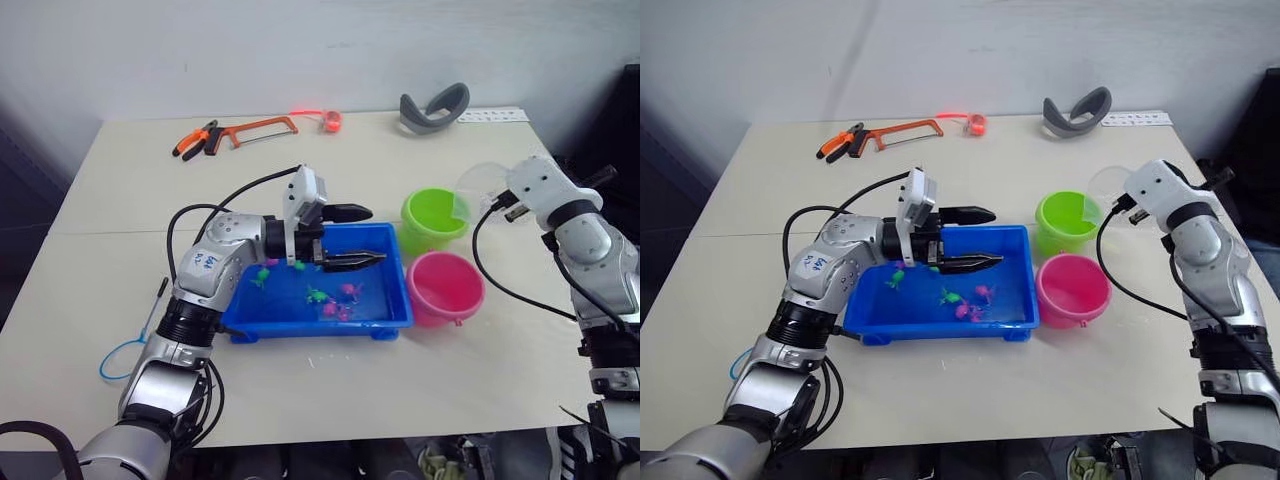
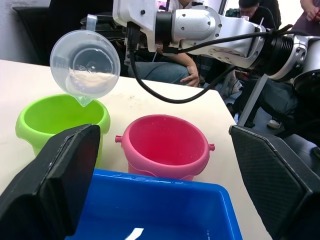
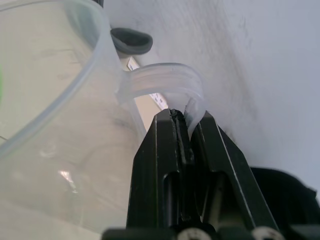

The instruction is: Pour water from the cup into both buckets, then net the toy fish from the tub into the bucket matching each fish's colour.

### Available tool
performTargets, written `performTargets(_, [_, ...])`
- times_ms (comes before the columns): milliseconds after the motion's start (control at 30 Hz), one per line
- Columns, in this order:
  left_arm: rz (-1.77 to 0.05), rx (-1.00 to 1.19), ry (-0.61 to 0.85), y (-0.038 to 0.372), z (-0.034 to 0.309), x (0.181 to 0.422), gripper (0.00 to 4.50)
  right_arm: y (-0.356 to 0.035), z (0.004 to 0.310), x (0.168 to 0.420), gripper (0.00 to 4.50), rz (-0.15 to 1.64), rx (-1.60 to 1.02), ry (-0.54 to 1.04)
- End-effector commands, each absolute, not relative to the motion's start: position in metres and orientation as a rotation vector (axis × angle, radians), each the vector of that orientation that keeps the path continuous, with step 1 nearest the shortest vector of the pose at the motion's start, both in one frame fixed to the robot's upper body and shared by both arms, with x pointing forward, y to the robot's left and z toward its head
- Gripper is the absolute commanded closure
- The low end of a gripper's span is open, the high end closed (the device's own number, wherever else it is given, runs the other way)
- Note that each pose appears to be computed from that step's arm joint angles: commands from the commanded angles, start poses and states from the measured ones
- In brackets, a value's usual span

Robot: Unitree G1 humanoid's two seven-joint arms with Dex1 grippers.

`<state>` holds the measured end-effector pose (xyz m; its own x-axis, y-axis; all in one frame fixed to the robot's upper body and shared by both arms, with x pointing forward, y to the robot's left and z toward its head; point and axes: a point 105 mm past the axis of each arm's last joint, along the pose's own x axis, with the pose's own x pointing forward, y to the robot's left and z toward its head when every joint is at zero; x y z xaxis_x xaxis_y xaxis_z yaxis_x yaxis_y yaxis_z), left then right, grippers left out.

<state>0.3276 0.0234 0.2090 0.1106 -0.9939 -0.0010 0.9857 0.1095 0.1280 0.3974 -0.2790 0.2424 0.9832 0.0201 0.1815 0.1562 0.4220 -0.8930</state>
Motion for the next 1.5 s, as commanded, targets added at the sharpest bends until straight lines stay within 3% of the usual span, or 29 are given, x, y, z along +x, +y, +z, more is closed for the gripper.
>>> performTargets(33, [-1.458,0.125,-0.162,0.024,0.223,0.322,0.00,-0.265,0.272,0.397,4.48,-0.098,-1.283,-0.297])
performTargets(400, [-1.450,0.121,-0.167,0.024,0.224,0.321,0.00,-0.211,0.295,0.398,4.48,-0.016,-1.755,-0.553])
performTargets(600, [-1.450,0.118,-0.166,0.024,0.224,0.321,0.00,-0.207,0.297,0.398,4.48,-0.036,-1.801,-0.591])
performTargets(900, [-1.458,0.118,-0.170,0.024,0.226,0.321,0.00,-0.237,0.296,0.396,4.48,-0.104,-1.647,-0.499])
performTargets(1000, [-1.469,0.114,-0.174,0.022,0.226,0.320,0.00,-0.257,0.291,0.390,4.48,-0.146,-1.420,-0.433])
performTargets(1167, [-1.527,0.056,-0.177,0.019,0.231,0.312,0.00,-0.306,0.259,0.370,4.48,-0.281,-0.614,-0.281])
performTargets(1500, [-1.709,-0.031,-0.123,0.020,0.242,0.286,0.00,-0.345,0.206,0.278,4.48,-0.464,0.136,-0.223])
